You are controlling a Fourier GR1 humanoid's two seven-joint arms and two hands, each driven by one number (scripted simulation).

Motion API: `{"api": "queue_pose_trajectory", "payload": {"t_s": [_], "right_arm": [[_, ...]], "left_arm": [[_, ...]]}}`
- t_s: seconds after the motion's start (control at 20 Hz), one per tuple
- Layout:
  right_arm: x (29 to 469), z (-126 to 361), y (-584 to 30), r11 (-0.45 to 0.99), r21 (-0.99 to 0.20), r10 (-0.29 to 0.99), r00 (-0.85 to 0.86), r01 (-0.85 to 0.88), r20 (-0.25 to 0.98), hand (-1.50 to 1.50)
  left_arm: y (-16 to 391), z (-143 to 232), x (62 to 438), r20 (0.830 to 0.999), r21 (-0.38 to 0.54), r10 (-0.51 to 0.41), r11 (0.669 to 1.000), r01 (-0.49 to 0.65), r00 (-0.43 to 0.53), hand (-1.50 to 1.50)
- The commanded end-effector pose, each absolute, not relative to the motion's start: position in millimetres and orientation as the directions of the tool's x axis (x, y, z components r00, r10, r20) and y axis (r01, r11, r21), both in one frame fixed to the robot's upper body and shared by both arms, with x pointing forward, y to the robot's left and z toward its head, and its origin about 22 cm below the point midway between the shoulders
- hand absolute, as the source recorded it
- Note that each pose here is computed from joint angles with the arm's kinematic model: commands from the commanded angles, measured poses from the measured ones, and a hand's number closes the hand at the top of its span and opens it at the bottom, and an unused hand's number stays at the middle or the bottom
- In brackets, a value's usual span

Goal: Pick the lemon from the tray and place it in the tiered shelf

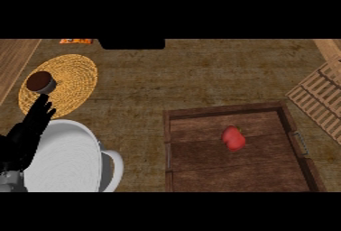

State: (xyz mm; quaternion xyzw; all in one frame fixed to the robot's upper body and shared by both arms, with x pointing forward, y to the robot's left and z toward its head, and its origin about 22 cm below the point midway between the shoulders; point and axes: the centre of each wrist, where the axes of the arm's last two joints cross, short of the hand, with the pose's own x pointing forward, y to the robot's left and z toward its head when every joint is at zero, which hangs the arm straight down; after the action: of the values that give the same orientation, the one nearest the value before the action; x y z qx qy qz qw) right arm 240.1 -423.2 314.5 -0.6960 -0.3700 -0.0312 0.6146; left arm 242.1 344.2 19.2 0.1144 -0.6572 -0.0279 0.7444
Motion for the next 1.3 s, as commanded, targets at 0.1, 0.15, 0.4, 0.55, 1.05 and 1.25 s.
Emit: {"api": "queue_pose_trajectory", "payload": {"t_s": [0.1,0.15,0.4,0.55,1.05,1.25], "right_arm": [[251.1,293.3,-449.2,0.027,-0.868,0.425,0.78,0.497,0.46,-1.5],[253.6,301.2,-455.2,0.023,-0.866,0.436,0.775,0.499,0.458,-1.5],[242.5,271.9,-478.1,0.032,-0.834,0.478,0.725,0.551,0.496,-1.5],[250.3,275.3,-469.4,0.056,-0.794,0.475,0.684,0.605,0.555,-1.5],[213.9,304.0,-476.3,0.253,-0.567,0.368,0.464,0.784,0.806,-1.5],[192.5,316.9,-474.7,0.254,-0.43,0.349,0.333,0.866,0.876,-1.5]], "left_arm": [[354.7,1.1,219.4,0.956,0.21,-0.178,0.97,-0.121,0.232,0.0],[347.9,-6.8,223.9,0.953,0.208,-0.178,0.973,-0.102,0.244,0.0],[333.9,5.3,243.5,0.959,0.211,-0.182,0.971,-0.116,0.219,0.0],[352.6,-1.6,229.9,0.954,0.201,-0.169,0.973,-0.111,0.249,0.0],[353.4,8.1,233.1,0.957,0.213,-0.18,0.968,-0.129,0.23,0.0],[348.4,-4.1,224.6,0.954,0.212,-0.175,0.968,-0.134,0.245,0.0]]}}
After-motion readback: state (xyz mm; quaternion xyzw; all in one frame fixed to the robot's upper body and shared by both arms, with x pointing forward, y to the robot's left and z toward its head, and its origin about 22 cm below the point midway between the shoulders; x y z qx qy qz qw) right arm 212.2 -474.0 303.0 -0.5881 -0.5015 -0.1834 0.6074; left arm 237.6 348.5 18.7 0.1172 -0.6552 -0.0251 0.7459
